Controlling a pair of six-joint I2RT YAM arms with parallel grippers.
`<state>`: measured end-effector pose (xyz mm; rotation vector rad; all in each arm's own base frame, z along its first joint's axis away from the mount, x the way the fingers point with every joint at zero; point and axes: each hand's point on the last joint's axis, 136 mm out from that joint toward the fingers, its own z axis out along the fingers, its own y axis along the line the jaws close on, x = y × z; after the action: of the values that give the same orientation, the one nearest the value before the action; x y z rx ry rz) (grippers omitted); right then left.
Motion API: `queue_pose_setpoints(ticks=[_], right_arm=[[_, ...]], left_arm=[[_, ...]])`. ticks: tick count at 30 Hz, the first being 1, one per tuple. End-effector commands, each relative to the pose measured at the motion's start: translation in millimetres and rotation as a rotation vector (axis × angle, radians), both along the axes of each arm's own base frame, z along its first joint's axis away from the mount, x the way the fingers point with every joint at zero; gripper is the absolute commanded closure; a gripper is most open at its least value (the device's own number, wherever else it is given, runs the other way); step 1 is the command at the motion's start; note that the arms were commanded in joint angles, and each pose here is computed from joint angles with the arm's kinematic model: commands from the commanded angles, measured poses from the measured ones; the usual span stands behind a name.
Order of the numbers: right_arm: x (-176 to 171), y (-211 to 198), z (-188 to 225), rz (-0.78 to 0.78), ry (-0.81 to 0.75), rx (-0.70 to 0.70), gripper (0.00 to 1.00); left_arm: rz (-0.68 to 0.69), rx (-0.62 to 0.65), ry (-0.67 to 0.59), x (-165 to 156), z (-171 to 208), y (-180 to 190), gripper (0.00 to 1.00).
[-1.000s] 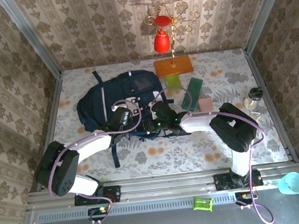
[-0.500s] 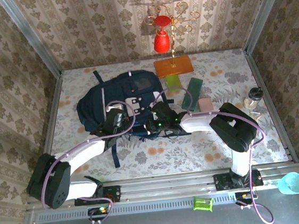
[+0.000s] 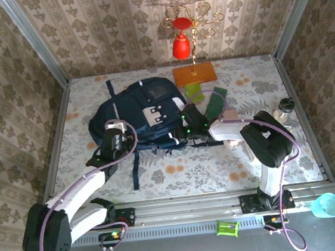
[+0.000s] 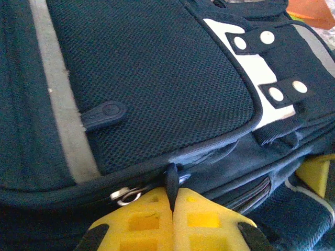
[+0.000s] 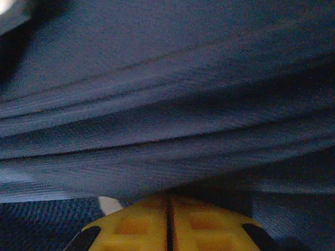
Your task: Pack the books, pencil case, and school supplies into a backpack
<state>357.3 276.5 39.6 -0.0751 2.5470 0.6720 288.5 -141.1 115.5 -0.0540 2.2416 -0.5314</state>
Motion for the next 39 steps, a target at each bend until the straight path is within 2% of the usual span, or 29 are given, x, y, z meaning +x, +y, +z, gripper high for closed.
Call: queue_pose_setpoints(ticks=[1, 5, 9, 11, 15, 21, 26, 33, 36, 39], right_arm=[[-6.1, -45.2, -18.3, -0.039, 0.062, -0.146, 0.85], [-10.0, -14.4, 25.0, 0.087, -0.014, 0.013, 0.74], [-21.4, 4.6, 66.1, 0.092, -0.046, 0.184, 0.56], [-29.9, 15.3, 73.0, 0.056, -0.017, 0.275, 0.47], [-39.9, 42.0, 79.7, -0.017, 0.048, 0.432, 0.37], [-37.3, 63.0, 67.9, -0.122, 0.111, 0.485, 0.29], [-22.9, 62.1, 57.2, -0.208, 0.112, 0.506, 0.28], [0.4, 57.8, 58.3, -0.336, 0.075, 0.559, 0.33], [9.6, 57.5, 56.3, -0.376, 0.063, 0.582, 0.42], [17.2, 56.6, 55.0, -0.396, 0.061, 0.589, 0.6]], left_arm=[[0.014, -0.025, -0.054, 3.3, 13.2, 8.2, 1.0], [-0.013, -0.101, -0.061, 2.0, 21.4, -2.9, 1.0], [-0.011, -0.162, -0.072, 0.8, 34.3, -12.4, 1.0], [-0.03, -0.17, -0.074, -4.3, 37.7, -23.5, 1.0], [-0.039, -0.175, -0.077, -7.9, 42.0, -34.0, 1.0], [-0.071, -0.187, -0.084, -15.2, 44.3, -45.8, 1.0], [-0.103, -0.186, -0.089, -21.6, 43.0, -51.1, 1.0], [-0.154, -0.191, -0.091, -30.1, 45.4, -56.2, 1.0], [-0.178, -0.195, -0.089, -33.0, 47.2, -59.0, 1.0], [-0.198, -0.187, -0.087, -36.2, 47.5, -60.2, 1.0]])
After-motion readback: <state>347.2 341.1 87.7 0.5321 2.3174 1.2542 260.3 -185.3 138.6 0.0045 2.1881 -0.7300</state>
